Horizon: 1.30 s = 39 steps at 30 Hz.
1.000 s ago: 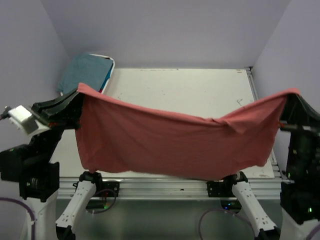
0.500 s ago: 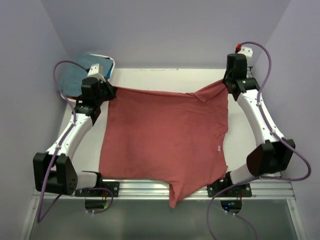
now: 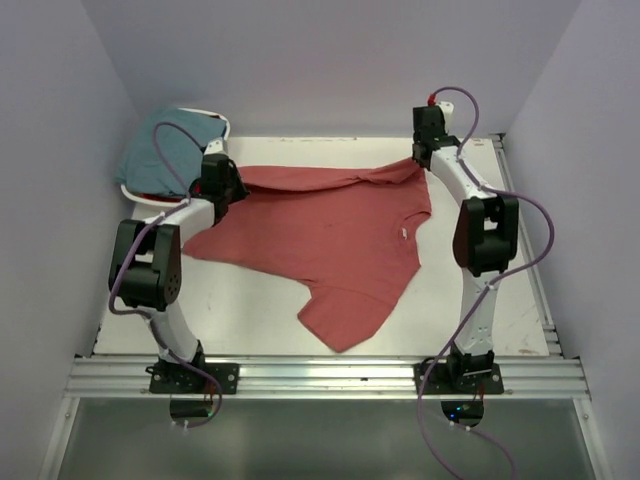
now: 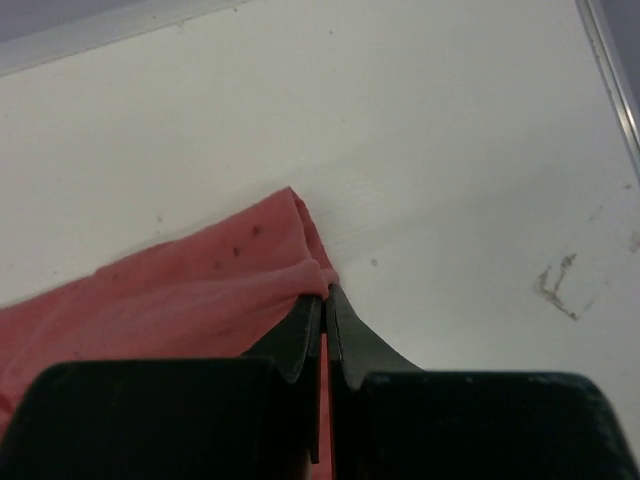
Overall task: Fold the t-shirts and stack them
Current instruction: Flatten out the tshirt
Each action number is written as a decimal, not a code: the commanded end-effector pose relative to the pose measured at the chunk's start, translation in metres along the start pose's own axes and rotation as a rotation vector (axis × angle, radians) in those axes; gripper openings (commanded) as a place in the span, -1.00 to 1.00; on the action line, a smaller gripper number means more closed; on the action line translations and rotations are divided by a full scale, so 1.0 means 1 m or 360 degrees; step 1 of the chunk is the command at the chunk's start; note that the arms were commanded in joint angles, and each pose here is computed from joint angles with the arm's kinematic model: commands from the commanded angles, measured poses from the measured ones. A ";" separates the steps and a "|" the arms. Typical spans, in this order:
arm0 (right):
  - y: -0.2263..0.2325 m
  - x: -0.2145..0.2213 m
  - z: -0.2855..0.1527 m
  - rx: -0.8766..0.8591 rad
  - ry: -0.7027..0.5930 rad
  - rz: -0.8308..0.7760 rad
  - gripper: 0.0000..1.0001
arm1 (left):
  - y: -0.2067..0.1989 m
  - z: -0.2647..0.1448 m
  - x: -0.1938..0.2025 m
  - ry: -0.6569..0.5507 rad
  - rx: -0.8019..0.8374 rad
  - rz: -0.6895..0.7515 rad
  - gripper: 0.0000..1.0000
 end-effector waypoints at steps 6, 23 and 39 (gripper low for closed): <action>0.020 -0.043 0.025 -0.0063 -0.0283 0.0189 -1.00 | -0.013 0.048 -0.041 -0.0233 0.0045 0.0028 -1.00; 0.025 -0.038 0.037 -0.0195 -0.0442 0.0416 0.98 | -0.028 0.078 -0.099 -0.0556 -0.0022 0.0132 1.00; 0.020 0.092 -0.116 -0.0765 0.0075 0.0154 -1.00 | -0.018 -0.015 0.036 0.0045 -0.0067 0.0259 -0.54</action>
Point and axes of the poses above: each gripper's point midway between its finger pads, its own z axis out along the fingers, its own y axis along the line the jaws close on, x = y × z, the point moved 10 cm from there along -z, back along the fingers, and after that the axes turned 5 degrees about -z, right-handed, at the moved point
